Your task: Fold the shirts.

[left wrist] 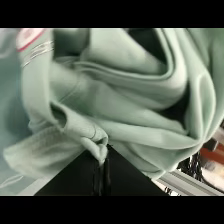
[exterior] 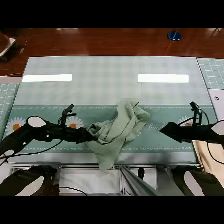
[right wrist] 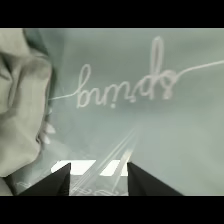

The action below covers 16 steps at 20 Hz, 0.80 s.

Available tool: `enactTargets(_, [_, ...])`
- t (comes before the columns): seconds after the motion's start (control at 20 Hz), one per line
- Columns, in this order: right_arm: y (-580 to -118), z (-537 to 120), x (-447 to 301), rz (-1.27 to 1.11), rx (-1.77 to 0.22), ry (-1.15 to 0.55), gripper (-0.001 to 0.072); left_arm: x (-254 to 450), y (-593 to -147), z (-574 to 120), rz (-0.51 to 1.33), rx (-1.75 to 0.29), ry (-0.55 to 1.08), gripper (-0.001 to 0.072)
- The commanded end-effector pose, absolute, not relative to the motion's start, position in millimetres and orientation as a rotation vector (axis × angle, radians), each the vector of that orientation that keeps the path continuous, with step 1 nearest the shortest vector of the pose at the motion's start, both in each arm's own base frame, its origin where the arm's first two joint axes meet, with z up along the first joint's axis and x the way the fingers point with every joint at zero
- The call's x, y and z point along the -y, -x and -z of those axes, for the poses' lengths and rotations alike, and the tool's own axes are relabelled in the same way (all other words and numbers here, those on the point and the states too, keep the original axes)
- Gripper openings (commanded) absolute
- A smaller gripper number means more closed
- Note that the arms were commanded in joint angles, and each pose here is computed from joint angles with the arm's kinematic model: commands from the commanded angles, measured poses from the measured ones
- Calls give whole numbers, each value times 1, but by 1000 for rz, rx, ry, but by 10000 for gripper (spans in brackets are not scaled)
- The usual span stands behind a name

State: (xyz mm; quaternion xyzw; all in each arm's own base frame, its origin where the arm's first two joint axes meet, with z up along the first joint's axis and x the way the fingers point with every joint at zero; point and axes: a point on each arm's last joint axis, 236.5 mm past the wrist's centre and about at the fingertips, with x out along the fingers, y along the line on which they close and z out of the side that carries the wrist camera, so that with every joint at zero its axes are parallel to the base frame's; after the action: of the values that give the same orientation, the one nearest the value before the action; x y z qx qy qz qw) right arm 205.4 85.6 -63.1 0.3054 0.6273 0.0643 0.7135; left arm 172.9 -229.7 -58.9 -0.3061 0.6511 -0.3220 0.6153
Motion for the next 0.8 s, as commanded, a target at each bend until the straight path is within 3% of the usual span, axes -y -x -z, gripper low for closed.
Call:
enactTargets(0.0, [-217, 78, -124, -210, -1418, -732, 402, 239, -176, 53, 820, -1489, 671, 19])
enactTargets(0.4, [-238, 113, -193, -333, -1596, -687, 401, 234, -197, 44, 801, -1435, 685, 19])
enactTargets(0.6, [-266, 104, -215, -416, -1597, -636, 241, 233, -212, 41, 783, -1391, 675, 19])
enactTargets(0.65, [-276, 96, -218, -445, -1567, -612, 167, 232, -223, 31, 788, -1357, 673, 19])
enactTargets(0.7, [-288, 83, -221, -493, -1533, -580, 19, 228, -242, 18, 784, -1301, 673, 19])
enactTargets(0.75, [-300, 65, -222, -544, -1500, -550, 24, 221, -267, -4, 779, -1221, 672, 19])
